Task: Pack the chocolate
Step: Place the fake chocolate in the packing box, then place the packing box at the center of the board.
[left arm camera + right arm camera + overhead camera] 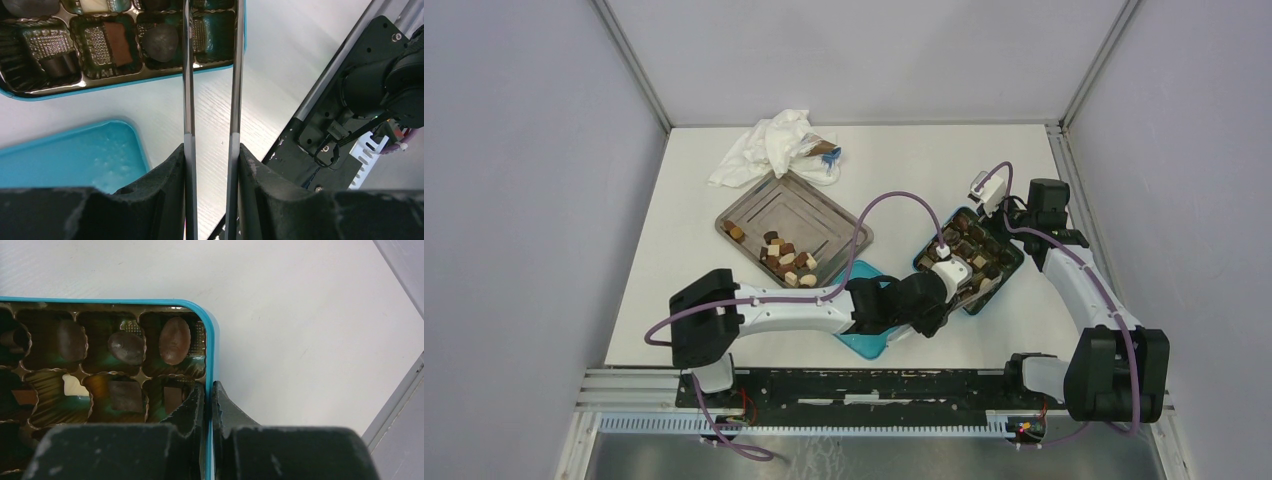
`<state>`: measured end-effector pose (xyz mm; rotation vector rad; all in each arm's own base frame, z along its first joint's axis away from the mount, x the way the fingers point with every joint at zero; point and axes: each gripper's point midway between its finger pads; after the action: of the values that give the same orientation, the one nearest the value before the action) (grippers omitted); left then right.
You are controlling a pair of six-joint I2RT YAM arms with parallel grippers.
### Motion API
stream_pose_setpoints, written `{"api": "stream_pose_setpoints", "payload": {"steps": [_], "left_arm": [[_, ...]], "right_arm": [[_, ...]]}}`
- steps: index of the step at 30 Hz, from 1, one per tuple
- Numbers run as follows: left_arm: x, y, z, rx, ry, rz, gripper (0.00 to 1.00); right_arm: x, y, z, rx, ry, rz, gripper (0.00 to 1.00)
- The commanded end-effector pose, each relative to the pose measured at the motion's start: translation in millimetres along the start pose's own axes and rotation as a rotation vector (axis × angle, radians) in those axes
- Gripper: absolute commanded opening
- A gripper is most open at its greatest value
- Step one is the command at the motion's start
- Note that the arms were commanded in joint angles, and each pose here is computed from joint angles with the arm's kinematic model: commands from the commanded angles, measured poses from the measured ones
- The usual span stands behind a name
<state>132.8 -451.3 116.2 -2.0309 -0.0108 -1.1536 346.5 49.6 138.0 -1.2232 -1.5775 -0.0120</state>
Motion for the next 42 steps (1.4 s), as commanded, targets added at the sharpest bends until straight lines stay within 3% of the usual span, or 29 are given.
{"api": "stream_pose_setpoints", "payload": {"steps": [1, 8, 16, 28, 42], "left_arm": [[28, -2, -8, 0.004, 0.027, -0.073, 0.34], [27, -2, -8, 0.003, 0.027, -0.064, 0.44], [35, -9, -12, -0.011, 0.023, -0.086, 0.49], [41, -64, 4, -0.011, -0.053, -0.173, 0.36], [27, -111, 55, 0.173, -0.087, -0.21, 0.34]], "right_arm": [[23, -2, -15, -0.03, -0.047, -0.072, 0.0], [23, -1, -15, -0.029, -0.045, -0.069, 0.0], [22, -1, -15, -0.026, -0.043, -0.067, 0.0], [40, -13, -18, -0.081, -0.086, -0.14, 0.0], [66, -48, -30, -0.249, -0.18, -0.229, 0.0]]}}
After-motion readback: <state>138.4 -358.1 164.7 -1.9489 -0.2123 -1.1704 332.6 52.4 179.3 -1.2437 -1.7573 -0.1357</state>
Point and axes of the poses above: each gripper's point midway between its finger pads, its own y axis out along the fingers, its own z axis along the line the jaws close on, x = y × z, and after that the axes turned 8 degrees about -y, right-handed
